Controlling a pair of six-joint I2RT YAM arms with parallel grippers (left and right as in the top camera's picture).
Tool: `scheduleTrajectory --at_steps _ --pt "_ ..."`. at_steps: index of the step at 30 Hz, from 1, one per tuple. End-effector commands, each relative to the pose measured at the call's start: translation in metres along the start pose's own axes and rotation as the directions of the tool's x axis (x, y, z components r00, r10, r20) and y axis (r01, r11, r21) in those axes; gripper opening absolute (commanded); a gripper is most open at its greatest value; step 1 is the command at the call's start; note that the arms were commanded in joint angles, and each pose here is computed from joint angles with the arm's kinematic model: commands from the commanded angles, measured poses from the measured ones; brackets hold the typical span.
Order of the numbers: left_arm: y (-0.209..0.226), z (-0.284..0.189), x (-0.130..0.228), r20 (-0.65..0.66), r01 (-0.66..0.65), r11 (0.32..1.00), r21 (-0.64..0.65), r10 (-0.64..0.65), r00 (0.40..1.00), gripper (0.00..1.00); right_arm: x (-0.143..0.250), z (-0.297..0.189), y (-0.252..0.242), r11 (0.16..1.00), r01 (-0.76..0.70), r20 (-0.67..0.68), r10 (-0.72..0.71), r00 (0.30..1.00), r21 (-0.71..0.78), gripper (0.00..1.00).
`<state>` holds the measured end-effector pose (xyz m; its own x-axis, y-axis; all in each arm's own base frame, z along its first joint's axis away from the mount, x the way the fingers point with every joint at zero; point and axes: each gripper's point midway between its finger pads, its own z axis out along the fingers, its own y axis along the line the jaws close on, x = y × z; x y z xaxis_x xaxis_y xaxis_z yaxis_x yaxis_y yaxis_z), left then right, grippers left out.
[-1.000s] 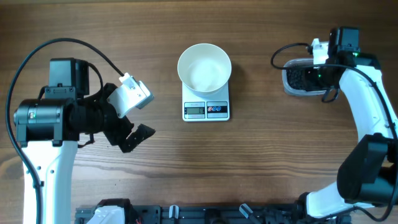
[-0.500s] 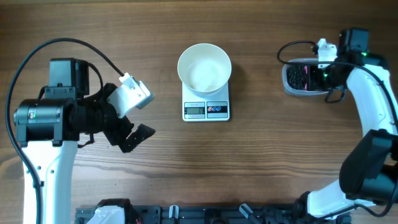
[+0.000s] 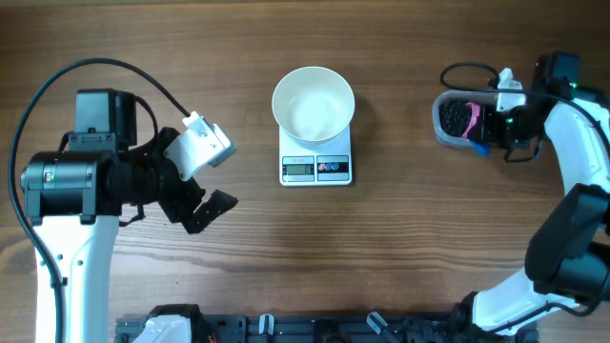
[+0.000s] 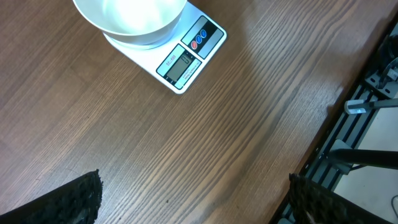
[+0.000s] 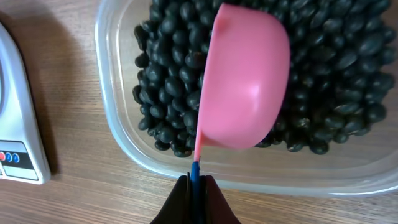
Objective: Scoop item into bowl and weigh 150g on scale
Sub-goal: 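Dip the scoop into the black beans and scoop them up, then carry the filled scoop to the white bowl and tip beans in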
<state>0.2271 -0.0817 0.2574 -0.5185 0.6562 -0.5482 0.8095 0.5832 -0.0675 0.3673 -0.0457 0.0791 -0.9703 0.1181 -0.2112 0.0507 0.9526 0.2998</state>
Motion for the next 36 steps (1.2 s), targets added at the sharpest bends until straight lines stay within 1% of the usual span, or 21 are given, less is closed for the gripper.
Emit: scheduleTrajectory --at_steps 1,3,6,9,12,15,18,25,27,29,32,36 --pt "-0.002 0.002 -0.001 0.014 -0.009 1.000 0.022 0.009 1.000 1.00 0.005 0.019 0.006 0.996 -0.056 -0.046 0.053 0.998 -0.064 0.04" --pt "-0.002 0.002 -0.001 0.014 -0.010 1.000 0.022 0.009 1.000 1.00 0.005 0.018 0.004 0.993 -0.092 -0.042 0.089 0.995 -0.073 0.04" --pt "-0.002 0.002 -0.001 0.014 -0.009 1.000 0.022 0.009 1.000 1.00 0.001 0.008 0.006 0.971 -0.144 -0.018 0.144 0.989 -0.193 0.04" --pt "-0.002 0.002 -0.001 0.014 -0.010 1.000 0.022 0.009 1.000 1.00 0.004 0.001 -0.006 0.955 -0.198 -0.016 0.200 0.980 -0.223 0.04" --pt "-0.002 0.002 -0.001 0.014 -0.010 1.000 0.022 0.009 1.000 1.00 0.000 -0.010 -0.008 0.927 -0.213 0.013 0.228 0.974 -0.308 0.04" --pt "-0.002 0.002 -0.001 0.014 -0.010 1.000 0.022 0.009 1.000 1.00 0.008 -0.016 -0.019 0.911 -0.260 -0.003 0.273 0.962 -0.320 0.04" --pt "-0.002 0.002 -0.001 0.014 -0.010 1.000 0.022 0.009 1.000 1.00 0.004 -0.024 -0.019 0.887 -0.257 0.022 0.287 0.958 -0.384 0.04" --pt "-0.002 0.002 -0.001 0.014 -0.010 1.000 0.022 0.009 1.000 1.00 0.009 -0.039 -0.027 0.845 -0.282 0.033 0.332 0.943 -0.455 0.04" --pt "-0.002 0.002 -0.001 0.014 -0.010 1.000 0.022 0.010 1.000 1.00 0.007 -0.045 -0.026 0.827 -0.262 0.055 0.332 0.942 -0.497 0.04" --pt "-0.002 0.002 -0.001 0.014 -0.010 1.000 0.022 0.009 1.000 1.00 0.009 -0.048 -0.030 0.816 -0.283 0.049 0.354 0.934 -0.503 0.04" --pt "-0.002 0.002 -0.001 0.014 -0.010 1.000 0.022 0.009 1.000 1.00 0.008 -0.053 -0.022 0.795 -0.259 0.060 0.346 0.936 -0.548 0.04" --pt "-0.002 0.002 -0.001 0.014 -0.009 1.000 0.022 0.009 1.000 1.00 0.001 -0.065 -0.009 0.731 -0.246 0.066 0.369 0.927 -0.636 0.04"
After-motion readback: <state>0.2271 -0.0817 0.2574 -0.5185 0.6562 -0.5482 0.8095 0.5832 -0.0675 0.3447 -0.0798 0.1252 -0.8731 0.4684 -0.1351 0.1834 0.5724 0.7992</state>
